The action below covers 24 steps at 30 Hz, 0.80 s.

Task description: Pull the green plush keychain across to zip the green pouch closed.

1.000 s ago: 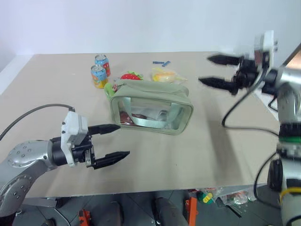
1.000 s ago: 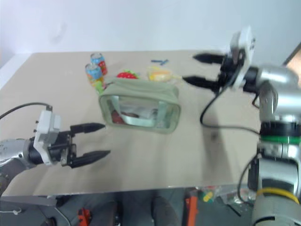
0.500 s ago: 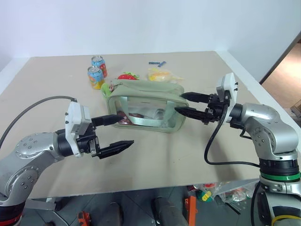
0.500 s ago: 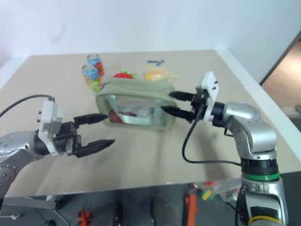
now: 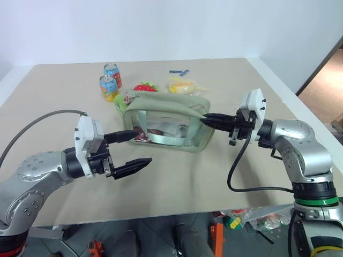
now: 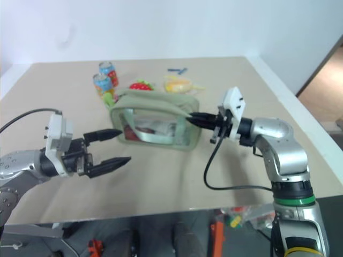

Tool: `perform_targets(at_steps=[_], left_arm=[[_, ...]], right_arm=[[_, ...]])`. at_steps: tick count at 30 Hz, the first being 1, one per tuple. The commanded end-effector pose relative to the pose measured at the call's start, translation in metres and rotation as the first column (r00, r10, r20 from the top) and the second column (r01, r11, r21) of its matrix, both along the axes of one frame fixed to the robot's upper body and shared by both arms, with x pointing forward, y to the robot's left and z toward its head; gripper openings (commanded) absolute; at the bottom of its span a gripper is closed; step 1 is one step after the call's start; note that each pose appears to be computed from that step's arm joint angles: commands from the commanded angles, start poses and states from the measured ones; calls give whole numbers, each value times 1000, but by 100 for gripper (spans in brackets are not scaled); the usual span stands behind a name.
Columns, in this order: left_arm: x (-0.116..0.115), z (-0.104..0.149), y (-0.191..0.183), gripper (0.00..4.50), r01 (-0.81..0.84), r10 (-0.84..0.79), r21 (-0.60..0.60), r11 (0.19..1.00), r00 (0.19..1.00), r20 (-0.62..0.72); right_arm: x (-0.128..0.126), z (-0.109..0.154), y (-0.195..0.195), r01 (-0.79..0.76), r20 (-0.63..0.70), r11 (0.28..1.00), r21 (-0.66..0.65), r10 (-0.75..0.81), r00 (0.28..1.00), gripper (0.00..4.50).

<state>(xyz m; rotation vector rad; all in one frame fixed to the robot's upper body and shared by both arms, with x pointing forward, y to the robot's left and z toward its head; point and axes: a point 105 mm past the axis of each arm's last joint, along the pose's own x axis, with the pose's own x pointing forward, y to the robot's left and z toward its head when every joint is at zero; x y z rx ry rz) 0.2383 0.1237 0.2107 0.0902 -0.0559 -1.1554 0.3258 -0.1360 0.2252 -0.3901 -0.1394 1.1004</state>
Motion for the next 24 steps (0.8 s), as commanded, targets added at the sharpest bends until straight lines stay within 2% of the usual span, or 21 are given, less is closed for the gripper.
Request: perform_targets(at_steps=[1, 5, 8, 16, 20, 22, 23, 24], left_arm=[[-2, 7, 3, 450, -18, 18, 0, 1000, 999, 36], [5, 6, 19, 450, -78, 78, 16, 997, 996, 39], [7, 4, 25, 450, -92, 90, 36, 995, 995, 42], [9, 4, 29, 450, -118, 115, 49, 992, 992, 54], [9, 3, 33, 450, -132, 128, 66, 989, 990, 56], [8, 3, 32, 450, -130, 127, 66, 989, 990, 57], [8, 3, 30, 450, -127, 124, 64, 990, 991, 58], [7, 4, 28, 450, -123, 119, 60, 991, 991, 57]], right_arm=[[-4, 13, 4, -65, 113, 997, -40, 69, 991, 5], [-17, 14, 4, -204, 122, 974, -100, 216, 969, 5], [-16, 12, -2, -242, 129, 959, -144, 261, 957, 5], [2, 21, -13, -227, 203, 955, -191, 265, 943, 5], [5, 34, -11, -233, 231, 951, -205, 279, 932, 5], [8, 33, -10, -217, 214, 956, -197, 258, 942, 5], [10, 26, -12, -201, 161, 963, -181, 231, 960, 5], [11, 21, -12, -195, 123, 967, -163, 216, 969, 38]])
